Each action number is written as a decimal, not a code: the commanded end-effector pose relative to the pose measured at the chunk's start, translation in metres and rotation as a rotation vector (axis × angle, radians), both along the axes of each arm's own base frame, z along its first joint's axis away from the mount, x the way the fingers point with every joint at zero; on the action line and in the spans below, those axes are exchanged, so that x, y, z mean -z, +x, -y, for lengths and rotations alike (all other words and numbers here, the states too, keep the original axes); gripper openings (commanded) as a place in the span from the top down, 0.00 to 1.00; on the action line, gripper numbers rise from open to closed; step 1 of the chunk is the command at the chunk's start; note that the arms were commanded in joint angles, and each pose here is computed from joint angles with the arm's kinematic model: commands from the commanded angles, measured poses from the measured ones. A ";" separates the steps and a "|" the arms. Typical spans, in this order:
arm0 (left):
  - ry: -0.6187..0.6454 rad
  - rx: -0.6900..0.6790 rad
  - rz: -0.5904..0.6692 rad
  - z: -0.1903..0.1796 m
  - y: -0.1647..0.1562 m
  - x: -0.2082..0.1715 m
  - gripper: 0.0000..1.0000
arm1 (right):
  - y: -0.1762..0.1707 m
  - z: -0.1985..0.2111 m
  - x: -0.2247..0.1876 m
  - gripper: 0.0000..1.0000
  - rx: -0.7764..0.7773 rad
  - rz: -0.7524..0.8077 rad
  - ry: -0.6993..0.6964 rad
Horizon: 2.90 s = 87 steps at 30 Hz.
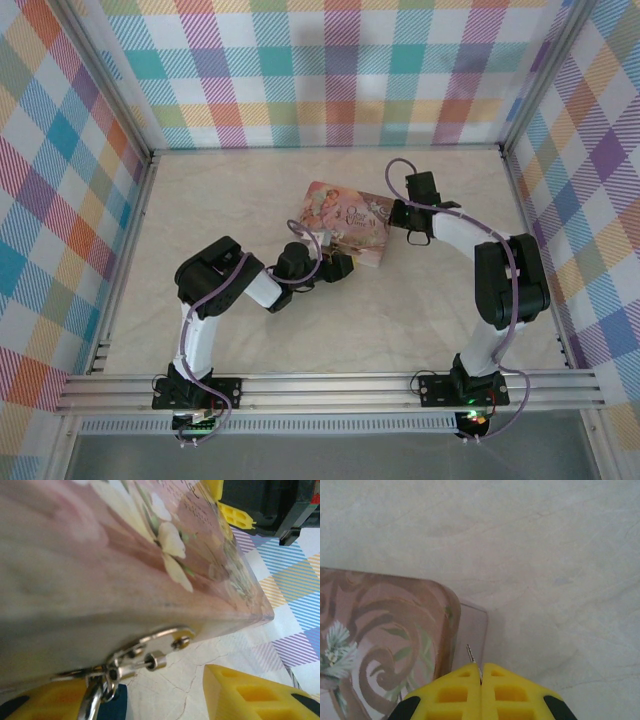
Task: Unlock a padlock with a key
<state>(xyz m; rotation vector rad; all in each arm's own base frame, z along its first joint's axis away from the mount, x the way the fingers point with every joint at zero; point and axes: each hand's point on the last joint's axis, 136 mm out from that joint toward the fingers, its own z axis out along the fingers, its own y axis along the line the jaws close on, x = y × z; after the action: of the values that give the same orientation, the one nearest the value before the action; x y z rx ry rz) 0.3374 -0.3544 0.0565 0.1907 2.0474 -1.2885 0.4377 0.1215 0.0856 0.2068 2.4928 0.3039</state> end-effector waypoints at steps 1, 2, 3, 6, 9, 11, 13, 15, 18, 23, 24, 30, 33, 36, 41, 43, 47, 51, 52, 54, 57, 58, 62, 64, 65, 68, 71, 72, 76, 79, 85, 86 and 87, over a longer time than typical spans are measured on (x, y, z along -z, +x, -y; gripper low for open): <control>0.001 -0.010 -0.018 -0.010 0.001 -0.004 0.51 | -0.015 -0.006 0.012 1.00 -0.028 -0.061 0.006; 0.002 -0.014 -0.020 -0.012 0.001 -0.004 0.50 | -0.015 -0.006 0.012 1.00 -0.028 -0.062 0.004; 0.004 -0.016 -0.021 -0.014 0.001 -0.004 0.49 | -0.015 -0.006 0.012 1.00 -0.028 -0.062 0.004; 0.014 -0.025 -0.021 -0.021 -0.001 -0.003 0.46 | -0.014 -0.006 0.012 1.00 -0.027 -0.061 0.008; 0.021 -0.020 -0.019 -0.023 -0.002 -0.005 0.46 | -0.013 -0.008 0.010 1.00 -0.029 -0.057 0.012; 0.021 -0.018 -0.020 -0.024 -0.002 -0.004 0.48 | -0.012 -0.009 0.010 1.00 -0.030 -0.056 0.012; 0.020 -0.017 -0.020 -0.024 -0.001 -0.005 0.50 | -0.012 -0.010 0.008 1.00 -0.033 -0.053 0.013; 0.021 -0.016 -0.024 -0.026 -0.001 -0.004 0.50 | -0.012 -0.012 0.009 1.00 -0.035 -0.055 0.011; 0.023 -0.007 -0.037 -0.026 0.000 -0.001 0.53 | -0.012 -0.013 0.010 1.00 -0.038 -0.057 0.011; 0.033 -0.011 -0.052 -0.030 0.002 0.001 0.56 | -0.012 -0.014 0.011 1.00 -0.042 -0.058 0.010; 0.037 -0.010 -0.054 -0.031 0.001 0.001 0.55 | -0.012 -0.015 0.011 1.00 -0.043 -0.058 0.011; 0.056 -0.008 -0.053 -0.034 0.000 -0.001 0.46 | -0.012 -0.014 0.011 1.00 -0.045 -0.057 0.010; 0.073 -0.009 -0.051 -0.036 -0.001 -0.001 0.46 | -0.013 -0.015 0.012 1.00 -0.046 -0.060 0.011; 0.078 -0.010 -0.055 -0.039 -0.001 0.000 0.50 | -0.012 -0.015 0.011 1.00 -0.045 -0.058 0.012; 0.079 -0.015 -0.064 -0.043 0.000 0.002 0.52 | -0.012 -0.015 0.011 1.00 -0.046 -0.056 0.008; 0.075 -0.014 -0.062 -0.043 0.000 0.001 0.53 | -0.012 -0.015 0.011 1.00 -0.048 -0.057 0.010; 0.070 -0.010 -0.062 -0.043 0.002 -0.001 0.57 | -0.012 -0.016 0.010 1.00 -0.049 -0.055 0.012; 0.066 0.003 -0.065 -0.042 0.003 -0.002 0.63 | -0.013 -0.017 0.011 1.00 -0.052 -0.059 0.012; 0.067 0.001 -0.068 -0.042 0.004 -0.002 0.63 | -0.013 -0.017 0.011 1.00 -0.053 -0.059 0.012; 0.067 0.005 -0.068 -0.042 0.004 -0.002 0.63 | -0.013 -0.018 0.011 1.00 -0.055 -0.058 0.014; 0.064 0.010 -0.070 -0.041 0.005 -0.003 0.64 | -0.014 -0.018 0.012 1.00 -0.057 -0.061 0.013; 0.061 0.014 -0.068 -0.040 0.006 -0.004 0.66 | -0.015 -0.019 0.012 1.00 -0.058 -0.061 0.013; 0.056 0.026 -0.070 -0.038 0.008 -0.007 0.73 | -0.015 -0.020 0.013 1.00 -0.061 -0.062 0.014; 0.054 0.027 -0.072 -0.037 0.009 -0.009 0.74 | -0.015 -0.020 0.013 1.00 -0.062 -0.061 0.013; 0.054 0.023 -0.074 -0.037 0.010 -0.009 0.73 | -0.015 -0.020 0.013 1.00 -0.063 -0.062 0.013; 0.061 0.005 -0.080 -0.040 0.012 -0.011 0.62 | -0.015 -0.020 0.012 1.00 -0.064 -0.060 0.012; 0.065 -0.011 -0.078 -0.043 0.014 -0.011 0.61 | -0.015 -0.020 0.012 1.00 -0.065 -0.060 0.013; 0.064 -0.015 -0.077 -0.044 0.015 -0.012 0.61 | -0.015 -0.021 0.012 1.00 -0.066 -0.059 0.013; 0.046 -0.014 -0.074 -0.044 0.017 -0.015 0.67 | -0.014 -0.021 0.011 1.00 -0.066 -0.057 0.013; 0.041 -0.007 -0.077 -0.043 0.018 -0.015 0.70 | -0.014 -0.021 0.011 1.00 -0.068 -0.058 0.013; 0.039 -0.009 -0.077 -0.043 0.020 -0.016 0.75 | -0.014 -0.021 0.011 1.00 -0.071 -0.057 0.014; 0.040 -0.007 -0.078 -0.043 0.019 -0.015 0.78 | -0.014 -0.021 0.012 1.00 -0.072 -0.060 0.014; 0.041 -0.005 -0.081 -0.042 0.020 -0.015 0.79 | -0.014 -0.021 0.012 1.00 -0.073 -0.059 0.012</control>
<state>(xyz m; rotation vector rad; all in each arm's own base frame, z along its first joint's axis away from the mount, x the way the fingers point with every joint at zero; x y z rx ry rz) 0.3459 -0.3105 0.0517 0.1386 2.1984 -1.2500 0.4262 0.1340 0.0788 0.1680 2.5364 0.3241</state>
